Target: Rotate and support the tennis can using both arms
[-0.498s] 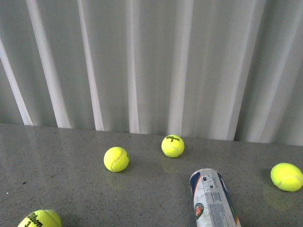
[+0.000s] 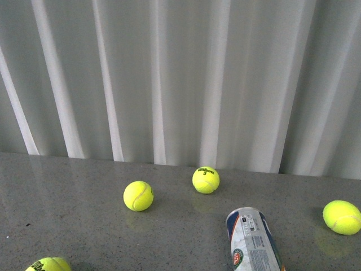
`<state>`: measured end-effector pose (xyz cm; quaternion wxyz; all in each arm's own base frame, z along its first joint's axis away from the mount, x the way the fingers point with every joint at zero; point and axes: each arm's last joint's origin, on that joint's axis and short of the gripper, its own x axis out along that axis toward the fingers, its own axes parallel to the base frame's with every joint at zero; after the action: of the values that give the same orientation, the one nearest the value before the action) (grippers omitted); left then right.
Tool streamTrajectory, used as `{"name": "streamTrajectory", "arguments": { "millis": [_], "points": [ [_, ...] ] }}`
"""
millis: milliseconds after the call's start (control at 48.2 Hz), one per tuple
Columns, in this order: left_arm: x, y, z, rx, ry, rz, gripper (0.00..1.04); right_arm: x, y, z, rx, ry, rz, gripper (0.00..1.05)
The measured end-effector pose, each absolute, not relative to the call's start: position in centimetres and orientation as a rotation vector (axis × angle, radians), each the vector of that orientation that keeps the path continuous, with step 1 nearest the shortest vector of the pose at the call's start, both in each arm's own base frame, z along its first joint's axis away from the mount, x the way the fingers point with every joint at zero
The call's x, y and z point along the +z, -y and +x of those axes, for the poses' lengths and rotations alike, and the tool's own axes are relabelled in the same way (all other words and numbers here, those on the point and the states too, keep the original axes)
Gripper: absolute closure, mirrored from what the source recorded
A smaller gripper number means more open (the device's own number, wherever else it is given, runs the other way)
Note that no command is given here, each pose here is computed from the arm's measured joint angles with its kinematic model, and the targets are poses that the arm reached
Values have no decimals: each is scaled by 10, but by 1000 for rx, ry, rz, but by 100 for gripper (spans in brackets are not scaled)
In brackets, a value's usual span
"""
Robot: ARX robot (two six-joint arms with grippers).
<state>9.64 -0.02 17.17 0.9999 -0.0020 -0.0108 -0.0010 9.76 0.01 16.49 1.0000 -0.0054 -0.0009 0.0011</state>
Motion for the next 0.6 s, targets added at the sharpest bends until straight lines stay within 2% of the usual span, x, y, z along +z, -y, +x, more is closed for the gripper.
{"name": "streamTrajectory", "arguments": {
  "millis": [415,478,602],
  "points": [
    [172,0,96,-2,22,-4,7,165,0,98,2,2,-10,7],
    [172,0,96,-2,22,-4,7,168,0,100,-25,-54,7,7],
    [172,0,96,-2,22,-4,7,230,5,144,-49,-4,42,7]
  ]
}}
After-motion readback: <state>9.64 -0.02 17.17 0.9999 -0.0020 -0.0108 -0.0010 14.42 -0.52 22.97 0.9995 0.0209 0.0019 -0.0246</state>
